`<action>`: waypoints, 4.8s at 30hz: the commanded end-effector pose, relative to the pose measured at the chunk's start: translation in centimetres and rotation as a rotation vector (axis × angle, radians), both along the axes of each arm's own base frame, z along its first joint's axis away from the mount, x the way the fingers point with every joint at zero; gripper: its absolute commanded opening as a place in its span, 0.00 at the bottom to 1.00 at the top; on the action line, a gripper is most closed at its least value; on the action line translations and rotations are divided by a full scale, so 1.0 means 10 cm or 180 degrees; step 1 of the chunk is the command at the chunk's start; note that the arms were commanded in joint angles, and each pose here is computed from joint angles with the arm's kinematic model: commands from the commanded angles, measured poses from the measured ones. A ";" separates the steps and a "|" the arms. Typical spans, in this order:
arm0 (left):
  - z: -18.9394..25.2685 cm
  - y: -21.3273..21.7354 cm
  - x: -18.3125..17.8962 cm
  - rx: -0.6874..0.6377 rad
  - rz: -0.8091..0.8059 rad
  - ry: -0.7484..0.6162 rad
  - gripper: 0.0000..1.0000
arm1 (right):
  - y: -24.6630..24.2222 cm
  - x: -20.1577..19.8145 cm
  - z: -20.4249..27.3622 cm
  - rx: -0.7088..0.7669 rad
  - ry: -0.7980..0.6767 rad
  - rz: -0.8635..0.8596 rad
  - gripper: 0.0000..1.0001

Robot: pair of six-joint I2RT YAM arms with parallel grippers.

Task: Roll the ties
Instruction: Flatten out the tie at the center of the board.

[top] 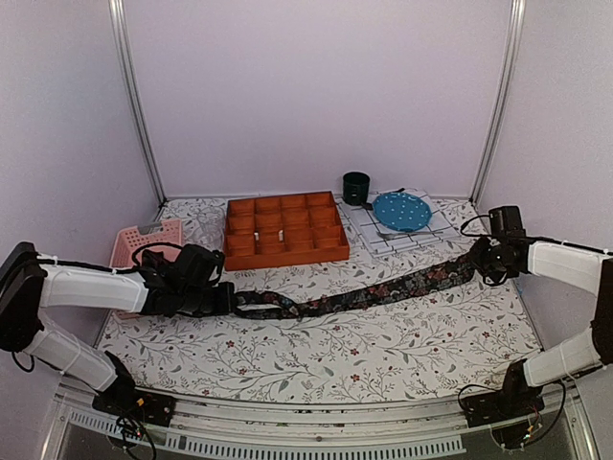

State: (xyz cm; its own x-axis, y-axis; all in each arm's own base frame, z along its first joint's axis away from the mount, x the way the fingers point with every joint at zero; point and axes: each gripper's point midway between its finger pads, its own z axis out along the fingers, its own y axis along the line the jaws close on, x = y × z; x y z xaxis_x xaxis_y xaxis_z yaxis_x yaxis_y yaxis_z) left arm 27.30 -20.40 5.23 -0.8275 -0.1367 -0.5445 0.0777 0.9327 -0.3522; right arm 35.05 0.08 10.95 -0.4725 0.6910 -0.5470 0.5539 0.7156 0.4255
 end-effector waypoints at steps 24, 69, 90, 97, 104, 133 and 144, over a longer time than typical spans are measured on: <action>0.10 -0.09 -0.11 -0.0183 -0.0188 -0.0048 0.00 | 1.42 -0.05 0.65 0.0459 -0.0687 0.1506 0.69; 0.03 -0.17 -0.65 0.0313 -0.0257 0.0110 0.62 | 4.66 -0.79 -0.12 0.0090 -0.0048 0.4676 0.62; 0.00 -0.11 -0.76 0.0146 -0.0257 0.0077 0.00 | 5.01 -0.89 -1.03 -0.0088 0.0485 0.5657 0.66; 0.03 -0.06 -0.78 0.0133 -0.0239 0.0050 0.00 | 5.05 -0.82 -1.24 -0.0217 0.0544 0.5681 0.65; 0.02 -0.04 -0.81 0.0093 -0.0211 0.0061 0.00 | 5.13 -0.91 -1.19 -0.0012 0.0527 0.5862 0.44; 0.24 0.06 -0.90 -0.0216 -0.0053 -0.0059 0.67 | 5.23 -1.34 -0.46 0.0837 0.0297 0.6402 0.00; 0.10 -0.11 -1.00 -0.0356 -0.0249 0.0138 0.71 | 5.36 -1.31 -0.62 0.0833 0.0394 0.6375 0.00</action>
State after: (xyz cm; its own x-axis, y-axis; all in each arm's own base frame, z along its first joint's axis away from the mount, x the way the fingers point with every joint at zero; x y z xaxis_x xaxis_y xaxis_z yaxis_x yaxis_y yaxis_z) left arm 18.12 -20.79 7.27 -0.8388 -0.1484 -0.5239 0.1165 0.8909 -0.4390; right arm 22.44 53.05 6.71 -0.5330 -0.6923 -0.4865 -0.7764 0.1715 0.6064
